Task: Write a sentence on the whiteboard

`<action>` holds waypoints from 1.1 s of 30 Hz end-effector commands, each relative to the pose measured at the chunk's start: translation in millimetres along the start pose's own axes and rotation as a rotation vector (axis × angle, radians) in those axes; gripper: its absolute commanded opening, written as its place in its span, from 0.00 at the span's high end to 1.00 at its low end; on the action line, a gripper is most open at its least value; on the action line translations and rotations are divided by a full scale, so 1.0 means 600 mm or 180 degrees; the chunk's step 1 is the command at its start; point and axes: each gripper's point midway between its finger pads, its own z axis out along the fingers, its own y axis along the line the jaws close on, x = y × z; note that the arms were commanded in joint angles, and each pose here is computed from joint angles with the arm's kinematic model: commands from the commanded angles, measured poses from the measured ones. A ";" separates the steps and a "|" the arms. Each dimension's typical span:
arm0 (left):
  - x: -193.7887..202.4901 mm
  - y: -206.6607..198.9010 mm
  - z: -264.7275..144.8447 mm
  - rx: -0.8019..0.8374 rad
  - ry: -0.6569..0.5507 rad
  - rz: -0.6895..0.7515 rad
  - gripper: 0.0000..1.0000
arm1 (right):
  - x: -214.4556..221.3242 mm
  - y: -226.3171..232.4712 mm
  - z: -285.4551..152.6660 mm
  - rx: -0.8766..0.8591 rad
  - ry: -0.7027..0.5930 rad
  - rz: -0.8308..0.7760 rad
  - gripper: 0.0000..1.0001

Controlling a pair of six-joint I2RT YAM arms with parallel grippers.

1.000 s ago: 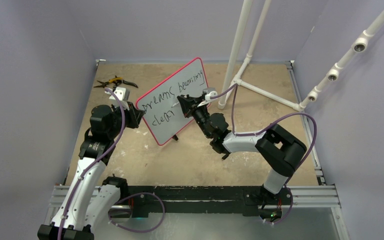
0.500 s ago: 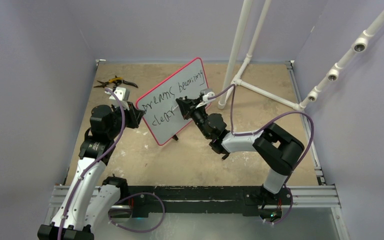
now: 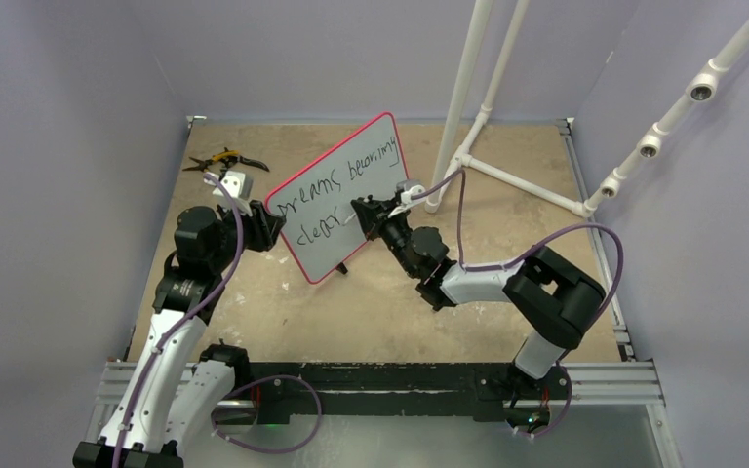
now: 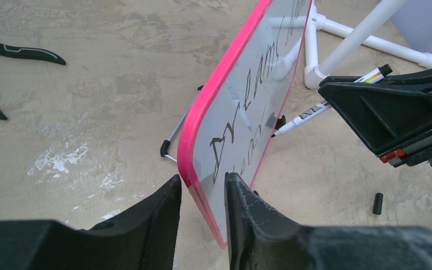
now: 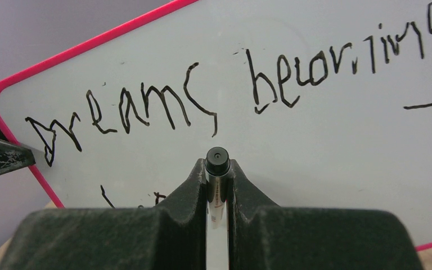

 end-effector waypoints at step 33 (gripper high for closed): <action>-0.044 -0.005 -0.031 -0.0034 -0.0430 0.0175 0.36 | -0.054 -0.019 0.019 0.0268 -0.0525 -0.0001 1.00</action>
